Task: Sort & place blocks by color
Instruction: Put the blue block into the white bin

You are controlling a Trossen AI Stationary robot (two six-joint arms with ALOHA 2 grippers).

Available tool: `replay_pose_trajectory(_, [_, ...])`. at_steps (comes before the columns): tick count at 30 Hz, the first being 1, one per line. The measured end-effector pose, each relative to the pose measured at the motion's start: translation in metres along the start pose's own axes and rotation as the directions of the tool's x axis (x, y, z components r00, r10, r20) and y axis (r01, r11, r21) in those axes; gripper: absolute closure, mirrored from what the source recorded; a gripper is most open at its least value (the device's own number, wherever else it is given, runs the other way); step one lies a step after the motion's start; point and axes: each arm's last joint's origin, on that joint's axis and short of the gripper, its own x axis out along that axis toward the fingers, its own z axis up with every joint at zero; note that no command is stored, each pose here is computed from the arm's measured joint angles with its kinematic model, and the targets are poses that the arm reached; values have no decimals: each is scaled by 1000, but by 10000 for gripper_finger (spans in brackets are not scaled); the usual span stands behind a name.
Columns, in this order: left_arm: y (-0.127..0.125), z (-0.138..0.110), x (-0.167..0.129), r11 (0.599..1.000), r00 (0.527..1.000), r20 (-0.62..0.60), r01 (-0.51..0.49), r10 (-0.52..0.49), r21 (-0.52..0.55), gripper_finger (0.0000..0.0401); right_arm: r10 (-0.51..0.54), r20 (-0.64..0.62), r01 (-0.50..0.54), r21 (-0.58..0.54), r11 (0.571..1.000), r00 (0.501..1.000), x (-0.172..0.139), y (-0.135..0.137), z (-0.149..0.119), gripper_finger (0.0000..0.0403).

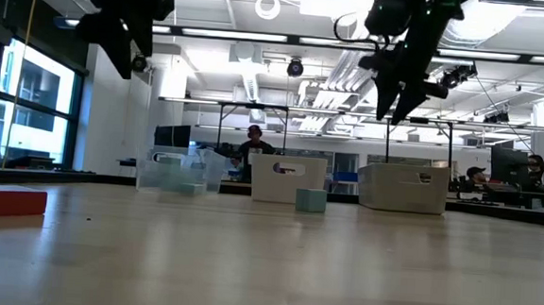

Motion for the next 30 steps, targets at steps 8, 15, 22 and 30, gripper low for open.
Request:
replay_pose_trajectory(8, [-32,-35,-4,997,996,-60,64,-66,-41,194,61,0,-60,-76,995,998,-10,20,-14,241])
replay_pose_trajectory(15, [-53,-67,-7,994,989,-112,85,-93,-75,194,98,15,-95,-118,988,995,-12,32,-18,241])
replay_pose_trajectory(22, [-79,-94,7,996,983,-167,62,-73,-67,194,128,35,-122,-138,983,991,-14,39,-20,241])
replay_pose_trajectory(30, [-110,-121,34,996,976,-206,64,-74,-55,194,127,28,-121,-152,981,992,-14,40,-21,241])
